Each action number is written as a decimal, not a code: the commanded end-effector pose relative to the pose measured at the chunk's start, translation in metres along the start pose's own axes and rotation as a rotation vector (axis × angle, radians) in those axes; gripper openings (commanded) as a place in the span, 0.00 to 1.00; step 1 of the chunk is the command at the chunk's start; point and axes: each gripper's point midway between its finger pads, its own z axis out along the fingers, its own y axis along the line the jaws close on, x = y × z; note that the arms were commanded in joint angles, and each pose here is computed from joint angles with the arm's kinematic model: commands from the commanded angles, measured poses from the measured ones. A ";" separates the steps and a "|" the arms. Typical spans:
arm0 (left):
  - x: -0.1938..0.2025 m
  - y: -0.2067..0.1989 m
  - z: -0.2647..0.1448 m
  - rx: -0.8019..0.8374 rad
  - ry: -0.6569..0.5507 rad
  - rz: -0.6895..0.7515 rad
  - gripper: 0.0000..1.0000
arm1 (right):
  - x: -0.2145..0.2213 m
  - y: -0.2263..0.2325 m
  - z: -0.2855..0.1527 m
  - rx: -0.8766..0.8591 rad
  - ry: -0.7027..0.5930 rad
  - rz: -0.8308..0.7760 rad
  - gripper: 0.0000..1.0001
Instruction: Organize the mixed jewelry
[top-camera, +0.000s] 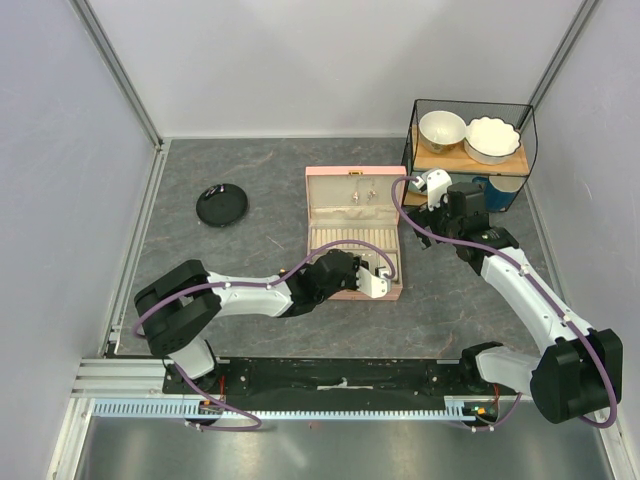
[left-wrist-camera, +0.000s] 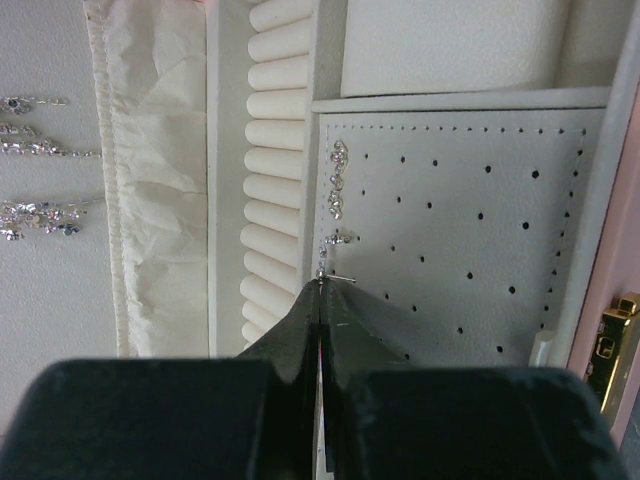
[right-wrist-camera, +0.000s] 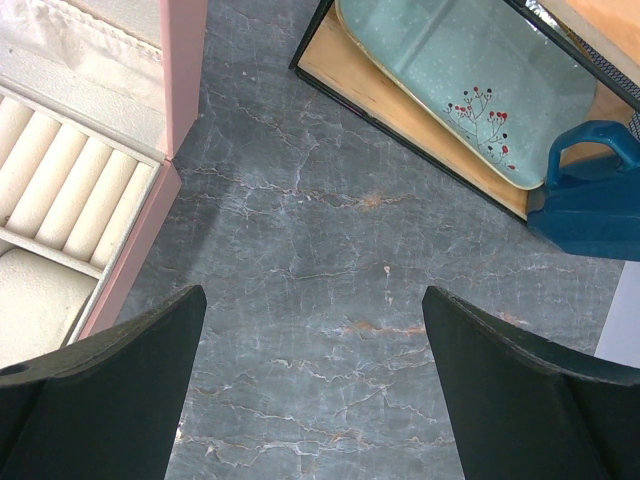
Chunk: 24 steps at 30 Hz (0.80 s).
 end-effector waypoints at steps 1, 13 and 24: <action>-0.007 0.003 -0.006 -0.009 -0.037 -0.014 0.02 | -0.011 -0.004 -0.004 0.017 -0.045 0.003 0.98; -0.009 -0.002 -0.010 0.008 -0.039 -0.002 0.01 | -0.011 -0.004 -0.004 0.019 -0.044 0.001 0.98; -0.015 -0.010 -0.008 0.035 -0.048 0.009 0.02 | -0.010 -0.005 -0.004 0.020 -0.044 0.000 0.98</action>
